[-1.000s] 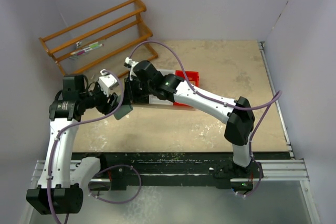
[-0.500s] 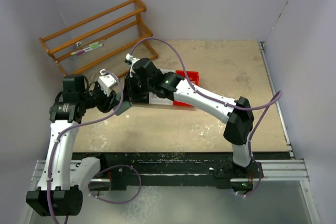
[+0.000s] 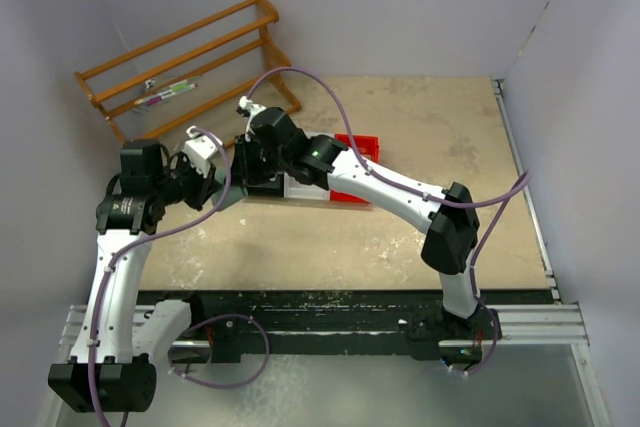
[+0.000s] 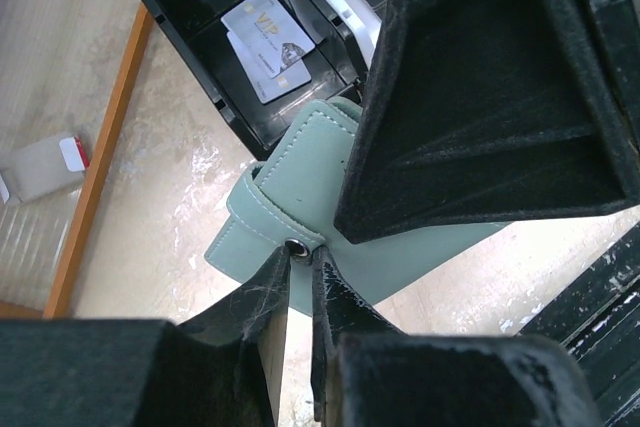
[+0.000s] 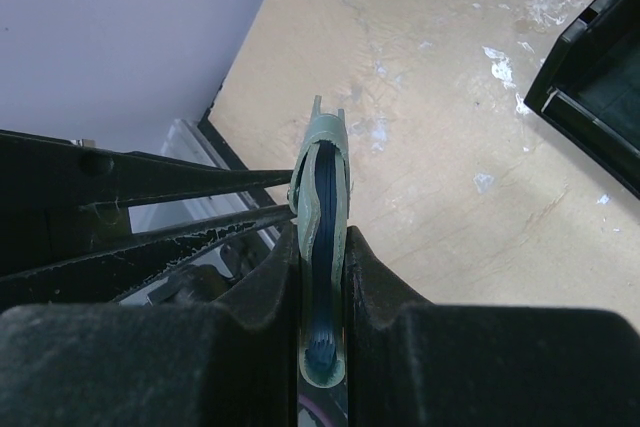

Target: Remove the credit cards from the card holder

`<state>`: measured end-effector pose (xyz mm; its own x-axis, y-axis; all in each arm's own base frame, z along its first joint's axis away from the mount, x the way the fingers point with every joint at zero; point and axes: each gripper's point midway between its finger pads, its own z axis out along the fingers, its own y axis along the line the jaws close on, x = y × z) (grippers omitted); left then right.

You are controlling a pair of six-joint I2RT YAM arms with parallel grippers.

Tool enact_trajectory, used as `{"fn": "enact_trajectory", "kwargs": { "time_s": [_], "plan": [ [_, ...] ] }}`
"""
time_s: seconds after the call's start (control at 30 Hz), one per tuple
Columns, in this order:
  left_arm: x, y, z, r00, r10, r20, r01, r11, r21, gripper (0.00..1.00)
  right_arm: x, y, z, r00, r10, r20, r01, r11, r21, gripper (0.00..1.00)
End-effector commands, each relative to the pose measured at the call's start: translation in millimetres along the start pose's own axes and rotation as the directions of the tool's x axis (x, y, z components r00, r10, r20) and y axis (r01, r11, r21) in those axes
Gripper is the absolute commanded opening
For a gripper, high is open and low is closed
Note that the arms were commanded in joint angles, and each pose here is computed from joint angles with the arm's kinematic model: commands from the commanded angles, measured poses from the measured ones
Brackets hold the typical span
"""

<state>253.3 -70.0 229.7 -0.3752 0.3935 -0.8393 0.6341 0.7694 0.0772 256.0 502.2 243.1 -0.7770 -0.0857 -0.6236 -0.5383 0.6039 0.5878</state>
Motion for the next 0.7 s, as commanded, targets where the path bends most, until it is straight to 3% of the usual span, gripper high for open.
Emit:
{"fn": "enact_trajectory", "kwargs": {
  "time_s": [0.0, 0.27, 0.67],
  "plan": [
    [-28, 15, -8, 0.996, 0.033, 0.085, -0.027, 0.997, -0.079, 0.13, -15, 46, -19, 0.999, 0.000, 0.038, 0.005, 0.990, -0.139, 0.00],
    [-32, 18, -17, 0.991, 0.079, 0.104, -0.066, 0.990, -0.128, 0.00, 4, 29, -15, 1.000, 0.002, -0.002, -0.002, 0.995, -0.097, 0.00],
    [-34, 32, -25, 0.990, 0.108, 0.096, -0.085, 0.973, -0.216, 0.00, 21, 20, -15, 0.998, -0.018, -0.057, 0.013, 0.996, -0.087, 0.00]
  ]
}}
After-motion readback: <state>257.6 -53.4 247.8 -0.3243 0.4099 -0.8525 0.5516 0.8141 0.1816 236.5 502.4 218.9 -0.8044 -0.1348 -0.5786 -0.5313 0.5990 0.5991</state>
